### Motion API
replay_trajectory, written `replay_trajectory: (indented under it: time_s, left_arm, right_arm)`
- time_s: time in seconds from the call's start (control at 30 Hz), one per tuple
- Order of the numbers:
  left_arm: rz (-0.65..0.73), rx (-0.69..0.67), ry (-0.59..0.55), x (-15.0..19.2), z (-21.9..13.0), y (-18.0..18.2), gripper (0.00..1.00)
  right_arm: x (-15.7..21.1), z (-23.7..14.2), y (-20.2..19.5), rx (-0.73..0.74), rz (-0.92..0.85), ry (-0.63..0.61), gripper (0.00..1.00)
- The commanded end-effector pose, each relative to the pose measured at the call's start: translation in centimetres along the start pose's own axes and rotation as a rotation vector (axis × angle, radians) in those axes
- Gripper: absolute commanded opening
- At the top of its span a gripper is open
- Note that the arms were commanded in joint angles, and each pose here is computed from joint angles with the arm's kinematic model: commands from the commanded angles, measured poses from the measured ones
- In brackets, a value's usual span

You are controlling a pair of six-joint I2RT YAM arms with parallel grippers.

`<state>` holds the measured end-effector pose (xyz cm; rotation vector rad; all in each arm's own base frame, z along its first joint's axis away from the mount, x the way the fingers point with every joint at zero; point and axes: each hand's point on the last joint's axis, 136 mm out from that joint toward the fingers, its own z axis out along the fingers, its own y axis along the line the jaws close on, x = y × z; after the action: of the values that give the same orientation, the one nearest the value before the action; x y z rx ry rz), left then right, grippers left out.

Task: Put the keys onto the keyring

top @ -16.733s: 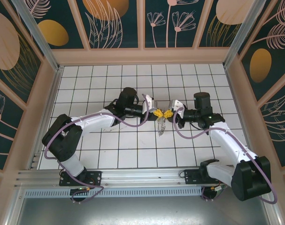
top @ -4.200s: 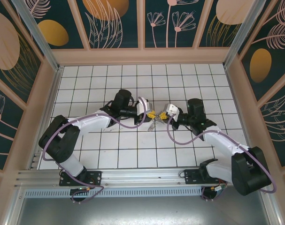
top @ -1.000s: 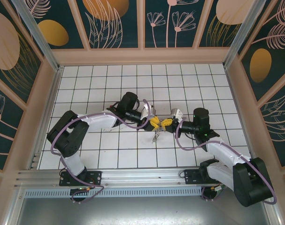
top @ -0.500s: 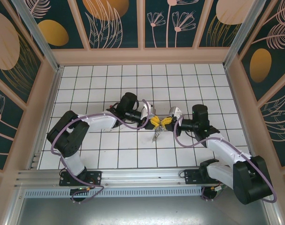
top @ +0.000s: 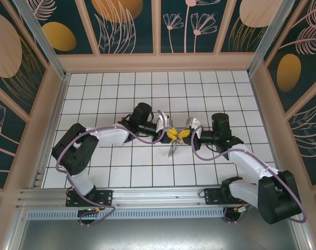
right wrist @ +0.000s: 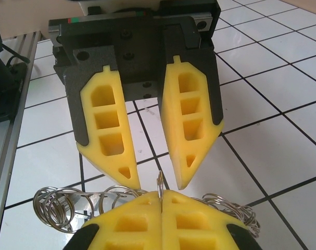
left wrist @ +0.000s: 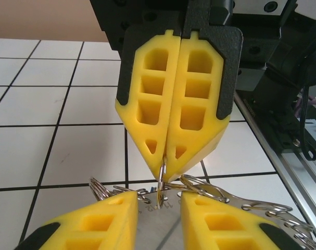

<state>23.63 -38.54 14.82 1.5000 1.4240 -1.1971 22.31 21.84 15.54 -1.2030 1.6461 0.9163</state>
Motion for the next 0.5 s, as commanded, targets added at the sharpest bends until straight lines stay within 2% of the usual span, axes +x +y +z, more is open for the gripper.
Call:
replay_trajectory:
  time_s: [0.0, 0.2, 0.47]
  left_arm:
    - [0.068, -0.025, -0.047, -2.3, -0.7, -0.6, 0.29]
    - [0.063, -0.015, -0.039, -1.9, -0.8, -0.9, 0.25]
    - [0.049, 0.016, -0.018, -1.4, -0.4, -0.9, 0.27]
  right_arm:
    - [-0.5, -0.1, 0.3, -0.023, -0.03, -0.007, 0.0]
    - [-0.6, -0.1, 0.5, -0.041, -0.053, -0.019, 0.0]
    - [-1.5, -0.3, 0.8, -0.051, -0.083, -0.072, 0.0]
